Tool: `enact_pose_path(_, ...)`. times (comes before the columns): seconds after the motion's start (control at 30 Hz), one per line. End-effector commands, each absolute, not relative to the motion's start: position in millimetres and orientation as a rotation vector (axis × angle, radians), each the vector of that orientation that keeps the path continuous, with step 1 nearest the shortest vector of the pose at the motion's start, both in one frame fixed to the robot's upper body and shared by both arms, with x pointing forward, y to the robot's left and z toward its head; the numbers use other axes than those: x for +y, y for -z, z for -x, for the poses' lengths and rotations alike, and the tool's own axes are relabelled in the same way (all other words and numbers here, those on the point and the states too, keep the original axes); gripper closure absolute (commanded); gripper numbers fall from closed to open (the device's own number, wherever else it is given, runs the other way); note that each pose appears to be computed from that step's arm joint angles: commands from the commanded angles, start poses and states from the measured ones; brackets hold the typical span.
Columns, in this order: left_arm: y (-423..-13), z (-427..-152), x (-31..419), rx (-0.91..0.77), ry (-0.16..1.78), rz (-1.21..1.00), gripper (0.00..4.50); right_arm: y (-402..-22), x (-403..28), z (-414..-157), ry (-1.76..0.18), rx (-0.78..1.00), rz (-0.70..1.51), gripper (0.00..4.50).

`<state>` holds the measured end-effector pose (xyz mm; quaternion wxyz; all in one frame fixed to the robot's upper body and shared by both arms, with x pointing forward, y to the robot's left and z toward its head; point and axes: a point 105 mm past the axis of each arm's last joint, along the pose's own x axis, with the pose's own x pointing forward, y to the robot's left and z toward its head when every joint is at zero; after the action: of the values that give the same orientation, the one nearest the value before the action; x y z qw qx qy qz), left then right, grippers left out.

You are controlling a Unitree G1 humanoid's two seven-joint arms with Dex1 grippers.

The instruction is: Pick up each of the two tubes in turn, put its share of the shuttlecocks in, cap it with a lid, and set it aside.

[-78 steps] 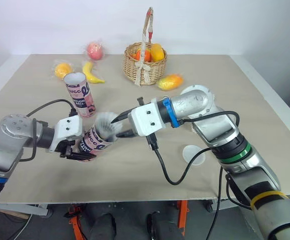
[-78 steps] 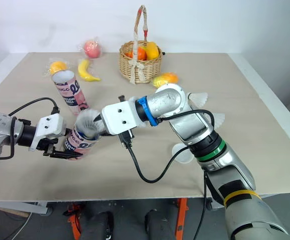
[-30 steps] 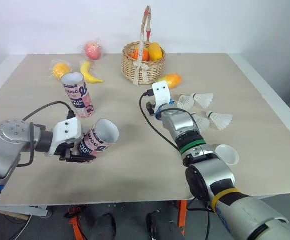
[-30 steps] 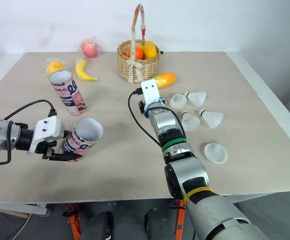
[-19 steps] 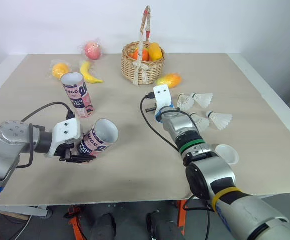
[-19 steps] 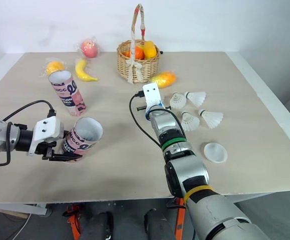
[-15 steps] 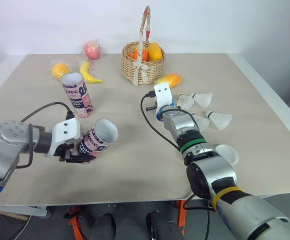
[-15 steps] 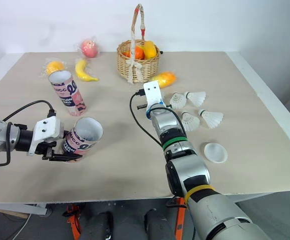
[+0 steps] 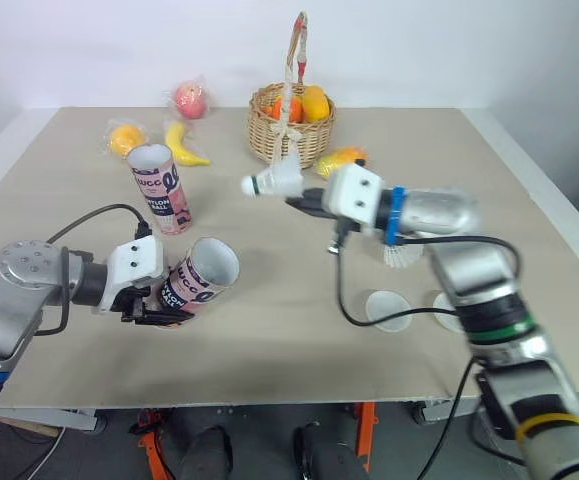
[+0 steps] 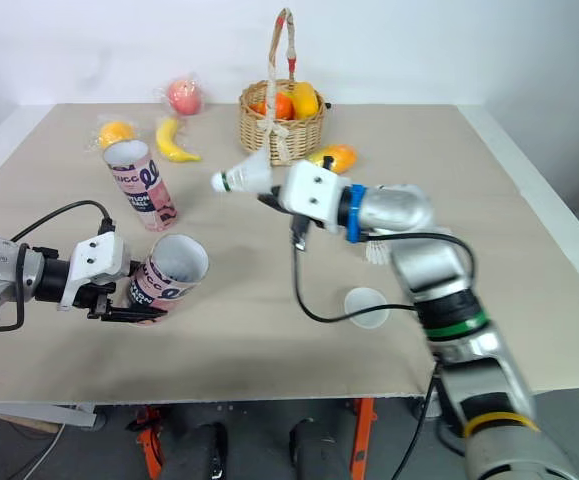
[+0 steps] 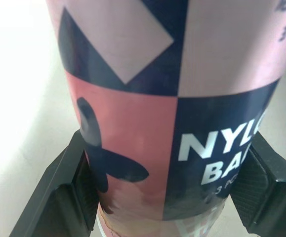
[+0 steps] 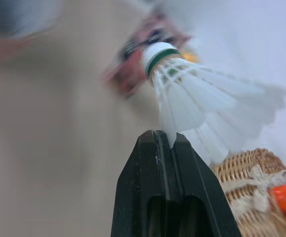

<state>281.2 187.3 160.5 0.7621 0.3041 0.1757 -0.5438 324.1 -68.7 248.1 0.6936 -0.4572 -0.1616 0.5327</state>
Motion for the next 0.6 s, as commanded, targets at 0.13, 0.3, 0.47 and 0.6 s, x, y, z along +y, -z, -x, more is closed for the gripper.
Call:
enact_pose_path(0.13,-162,-280,185,0.382,1.201,-0.685,1.3,-253,-44,-282,-1.392,-0.459,1.127,4.48)
enact_pose_path(0.3,-162,-281,185,0.38,1.205,-0.689,1.3,-243,-33,-282,-1.435,-0.455,1.189,4.48)
enact_pose_path(0.47,-163,-281,185,0.381,1.205,-0.692,1.3,-239,-13,-285,-1.473,-0.47,1.227,4.48)
enact_pose_path(0.6,-163,-281,185,0.38,1.204,-0.692,1.3,-242,-7,-288,-1.51,-0.417,1.117,3.84)
